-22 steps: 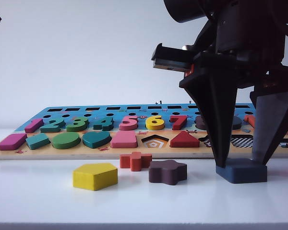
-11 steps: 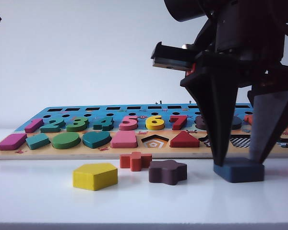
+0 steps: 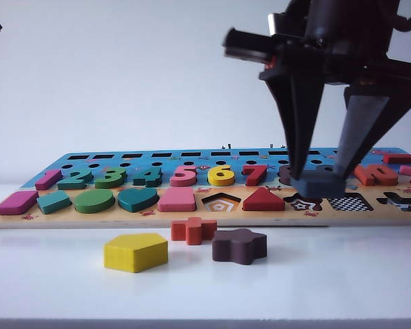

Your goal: Insert the cube into the slot.

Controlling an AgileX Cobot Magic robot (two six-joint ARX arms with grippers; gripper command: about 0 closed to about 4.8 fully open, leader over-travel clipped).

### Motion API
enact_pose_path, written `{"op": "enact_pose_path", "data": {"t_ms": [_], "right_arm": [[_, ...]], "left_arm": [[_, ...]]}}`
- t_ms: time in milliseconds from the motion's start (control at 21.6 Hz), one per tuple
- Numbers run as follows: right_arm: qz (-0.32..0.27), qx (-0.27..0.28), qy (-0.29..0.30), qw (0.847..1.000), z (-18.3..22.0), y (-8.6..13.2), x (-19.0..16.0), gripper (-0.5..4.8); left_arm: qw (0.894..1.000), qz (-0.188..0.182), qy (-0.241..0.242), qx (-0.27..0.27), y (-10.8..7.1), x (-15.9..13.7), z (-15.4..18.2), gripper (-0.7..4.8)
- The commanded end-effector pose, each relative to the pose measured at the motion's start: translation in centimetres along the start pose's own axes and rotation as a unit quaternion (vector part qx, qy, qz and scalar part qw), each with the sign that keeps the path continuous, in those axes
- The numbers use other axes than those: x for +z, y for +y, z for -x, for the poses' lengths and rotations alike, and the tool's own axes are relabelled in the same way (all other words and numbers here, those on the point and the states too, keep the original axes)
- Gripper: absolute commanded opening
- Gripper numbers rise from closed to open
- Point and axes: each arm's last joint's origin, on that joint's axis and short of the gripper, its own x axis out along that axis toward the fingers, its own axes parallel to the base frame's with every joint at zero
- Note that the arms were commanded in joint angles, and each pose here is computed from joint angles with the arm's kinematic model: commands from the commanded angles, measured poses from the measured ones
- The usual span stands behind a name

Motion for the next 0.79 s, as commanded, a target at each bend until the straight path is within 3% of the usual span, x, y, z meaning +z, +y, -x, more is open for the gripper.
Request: {"op": "enact_pose_path", "data": {"t_ms": [46, 788], "right_arm": [[-0.01, -0.015, -0.021, 1.0, 0.2, -0.6, 0.6, 0.87], [-0.022, -0.039, -0.049, 0.998, 0.1, -2.7, 2.4, 0.79]], "left_arm": [[1.0, -0.007, -0.008, -0.004, -0.1, 0.2, 0.1, 0.07], [1.0, -0.007, -0.008, -0.005, -0.1, 0.2, 0.1, 0.07]]}}
